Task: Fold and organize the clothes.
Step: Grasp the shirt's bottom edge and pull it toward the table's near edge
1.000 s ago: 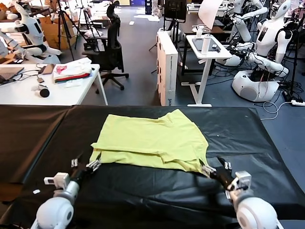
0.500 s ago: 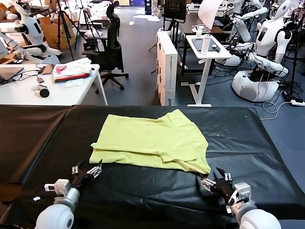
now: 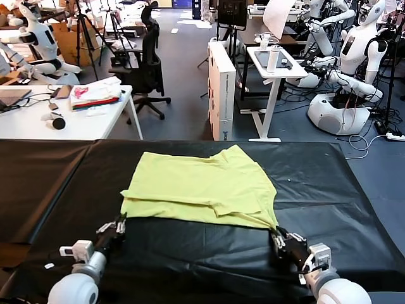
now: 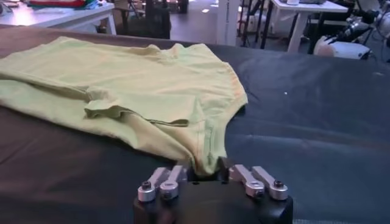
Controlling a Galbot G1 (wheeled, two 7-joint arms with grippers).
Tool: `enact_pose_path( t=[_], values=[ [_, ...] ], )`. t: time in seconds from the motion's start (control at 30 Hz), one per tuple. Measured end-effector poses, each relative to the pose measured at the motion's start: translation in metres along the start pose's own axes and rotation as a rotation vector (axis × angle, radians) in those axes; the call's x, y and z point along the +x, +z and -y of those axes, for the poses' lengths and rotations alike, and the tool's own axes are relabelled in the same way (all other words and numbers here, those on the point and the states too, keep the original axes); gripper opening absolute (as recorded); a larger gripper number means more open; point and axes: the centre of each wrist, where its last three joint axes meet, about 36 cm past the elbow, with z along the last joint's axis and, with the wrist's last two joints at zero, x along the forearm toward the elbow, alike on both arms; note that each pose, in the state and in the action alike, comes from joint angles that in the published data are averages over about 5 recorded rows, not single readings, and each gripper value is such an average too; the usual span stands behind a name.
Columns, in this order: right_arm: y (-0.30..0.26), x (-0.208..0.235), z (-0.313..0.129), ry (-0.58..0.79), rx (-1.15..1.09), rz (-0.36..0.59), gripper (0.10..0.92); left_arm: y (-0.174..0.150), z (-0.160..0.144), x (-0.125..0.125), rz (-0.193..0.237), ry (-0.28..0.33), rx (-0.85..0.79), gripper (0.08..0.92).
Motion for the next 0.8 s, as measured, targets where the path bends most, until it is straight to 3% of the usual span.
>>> enact_pose_path(
  t=[0.33,0.63,0.7,0.8],
  values=[
    [-0.017,0.035,0.002,0.002,0.014,-0.075,0.138,-0.008,-0.011,0.026,-0.010,-0.014,-0.066,0.148],
    [-0.016,0.045,0.000,-0.005,0.023,-0.091,0.139,-0.008,-0.010,0.069,-0.025,-0.028,-0.075,0.148],
    [-0.016,0.047,-0.001,-0.017,0.028,-0.104,0.156,-0.006,-0.011,0.077,-0.030,-0.035,-0.073,0.148],
    [-0.017,0.050,-0.003,-0.045,0.041,-0.129,0.255,0.000,-0.010,0.087,-0.044,-0.048,-0.065,0.148]
  ],
)
